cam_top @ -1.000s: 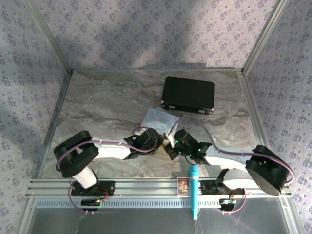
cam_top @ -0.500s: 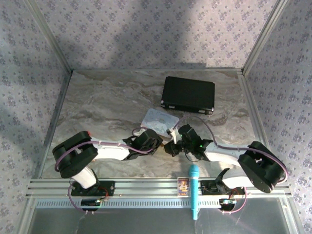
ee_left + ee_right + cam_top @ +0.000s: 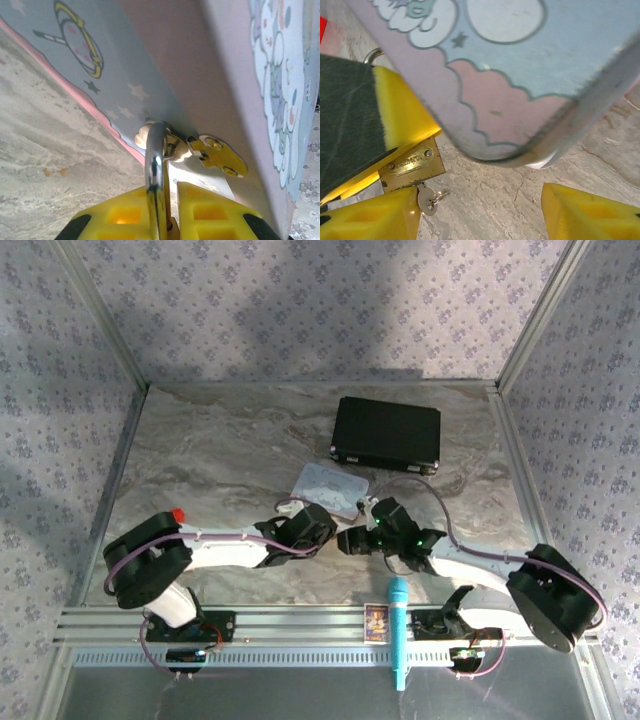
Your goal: Unlock the padlock with the key
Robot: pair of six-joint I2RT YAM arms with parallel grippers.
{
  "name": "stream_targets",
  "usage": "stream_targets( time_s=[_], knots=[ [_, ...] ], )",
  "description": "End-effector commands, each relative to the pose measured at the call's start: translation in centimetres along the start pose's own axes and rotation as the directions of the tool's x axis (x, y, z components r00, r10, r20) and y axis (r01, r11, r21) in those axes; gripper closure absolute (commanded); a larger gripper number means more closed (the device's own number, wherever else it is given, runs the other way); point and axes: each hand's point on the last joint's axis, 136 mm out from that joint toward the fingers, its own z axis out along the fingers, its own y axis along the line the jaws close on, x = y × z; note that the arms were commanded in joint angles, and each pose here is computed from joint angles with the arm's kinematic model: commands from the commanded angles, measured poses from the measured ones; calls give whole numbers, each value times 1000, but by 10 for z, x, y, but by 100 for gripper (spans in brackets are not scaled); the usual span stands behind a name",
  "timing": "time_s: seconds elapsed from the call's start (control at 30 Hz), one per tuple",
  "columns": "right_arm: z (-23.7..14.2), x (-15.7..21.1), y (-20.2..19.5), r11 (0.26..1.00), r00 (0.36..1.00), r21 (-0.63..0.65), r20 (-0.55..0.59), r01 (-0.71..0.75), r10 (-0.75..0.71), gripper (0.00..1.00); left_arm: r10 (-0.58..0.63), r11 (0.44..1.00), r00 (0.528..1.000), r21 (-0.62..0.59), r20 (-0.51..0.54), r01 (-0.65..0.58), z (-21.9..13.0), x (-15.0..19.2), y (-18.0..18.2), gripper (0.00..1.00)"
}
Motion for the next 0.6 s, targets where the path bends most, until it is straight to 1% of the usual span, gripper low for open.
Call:
stream_targets(
  time_s=[0.0,0.17,0.27,0.33,0.4,0.57],
  knots=[
    [-9,-43,-33,977,973,124,177,-171,148,35,93,982,993,-157,-74,-104,-5,15,48,100],
    [-6,-38,-33,979,976,109,150,-173,156,35,61,989,994,-128,-90,-72,0,18,45,100],
    [-7,-35,-37,970,963,92,169,-225,208,35,57,990,996,-126,-73,-66,-2,15,44,100],
    [-8,-39,-38,964,955,89,186,-250,231,36,83,986,994,-139,-69,-92,-4,14,44,100],
    [-7,-46,-33,967,953,76,200,-245,226,35,109,979,991,-164,-74,-120,-6,14,46,100],
    [-7,-61,-14,977,959,16,195,-212,205,35,119,968,990,-211,-74,-133,-6,9,63,100]
  ],
)
